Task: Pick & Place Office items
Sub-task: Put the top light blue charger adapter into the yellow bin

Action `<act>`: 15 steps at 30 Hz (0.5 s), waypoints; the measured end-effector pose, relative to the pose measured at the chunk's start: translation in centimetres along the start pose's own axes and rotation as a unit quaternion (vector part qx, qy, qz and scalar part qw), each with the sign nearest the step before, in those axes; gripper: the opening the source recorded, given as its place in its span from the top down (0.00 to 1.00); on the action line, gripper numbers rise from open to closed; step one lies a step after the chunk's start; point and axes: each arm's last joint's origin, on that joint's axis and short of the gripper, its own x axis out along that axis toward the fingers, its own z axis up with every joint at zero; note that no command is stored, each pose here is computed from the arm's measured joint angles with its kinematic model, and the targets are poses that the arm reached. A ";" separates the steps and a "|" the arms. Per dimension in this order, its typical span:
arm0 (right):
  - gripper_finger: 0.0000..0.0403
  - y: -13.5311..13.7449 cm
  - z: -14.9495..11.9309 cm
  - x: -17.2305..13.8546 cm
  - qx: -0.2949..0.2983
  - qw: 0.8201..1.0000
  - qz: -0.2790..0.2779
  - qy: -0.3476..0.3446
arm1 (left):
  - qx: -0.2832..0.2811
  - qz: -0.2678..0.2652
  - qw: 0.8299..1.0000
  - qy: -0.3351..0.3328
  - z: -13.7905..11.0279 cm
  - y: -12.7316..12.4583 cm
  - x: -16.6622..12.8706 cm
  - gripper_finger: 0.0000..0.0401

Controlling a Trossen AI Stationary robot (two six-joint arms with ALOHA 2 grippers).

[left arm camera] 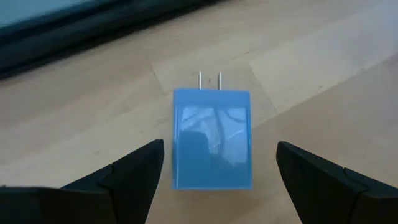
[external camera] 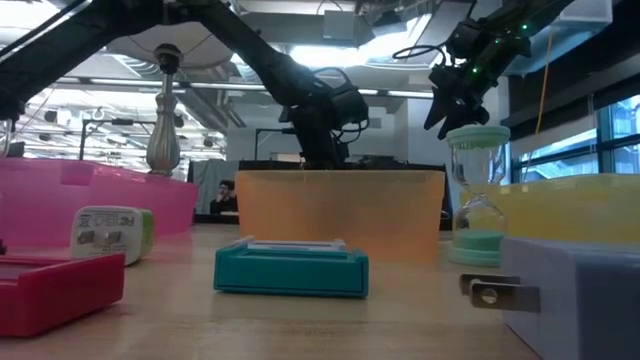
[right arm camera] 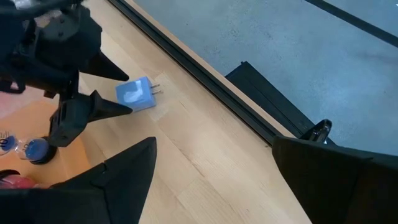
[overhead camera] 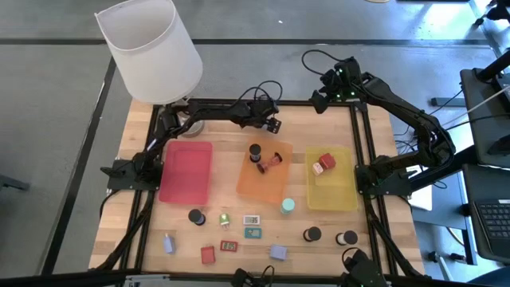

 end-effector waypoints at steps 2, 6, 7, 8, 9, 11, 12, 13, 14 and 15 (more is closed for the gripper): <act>0.20 0.0 0.0 0.0 0.000 1.000 0.000 0.000 | 0.003 0.006 1.000 0.000 -0.2 -0.1 0.0 0.23; 0.20 0.0 0.0 0.0 0.000 1.000 0.000 0.000 | 0.002 0.008 1.000 -0.004 -0.2 -0.1 0.0 0.23; 0.20 0.0 0.0 0.0 0.000 1.000 0.000 0.000 | 0.002 0.008 1.000 -0.003 -0.2 -0.1 0.0 0.23; 0.20 0.0 0.0 0.0 0.000 1.000 0.000 0.000 | 0.001 0.007 1.000 -0.004 -0.2 -0.1 0.0 0.23; 0.20 0.0 0.0 0.0 0.000 1.000 0.000 0.000 | 0.001 0.007 1.000 -0.004 -0.2 -0.1 0.0 0.23; 0.20 0.0 0.0 0.0 0.000 1.000 0.000 0.000 | 0.002 0.006 1.000 -0.002 -0.2 -0.1 0.0 0.23; 0.20 0.0 0.0 0.0 0.000 1.000 0.000 0.000 | 0.001 0.006 1.000 -0.002 -0.2 -0.1 0.0 0.23; 0.20 0.0 0.0 0.0 0.000 1.000 0.000 0.000 | 0.001 0.006 1.000 -0.003 -0.2 -0.1 0.0 0.23; 0.20 0.0 0.0 0.0 0.000 1.000 0.000 0.000 | 0.001 0.006 1.000 -0.003 -0.2 -0.1 0.0 0.23; 0.20 0.0 0.0 0.0 0.000 1.000 0.000 0.000 | 0.002 0.005 1.000 -0.002 -0.2 -0.1 0.0 0.23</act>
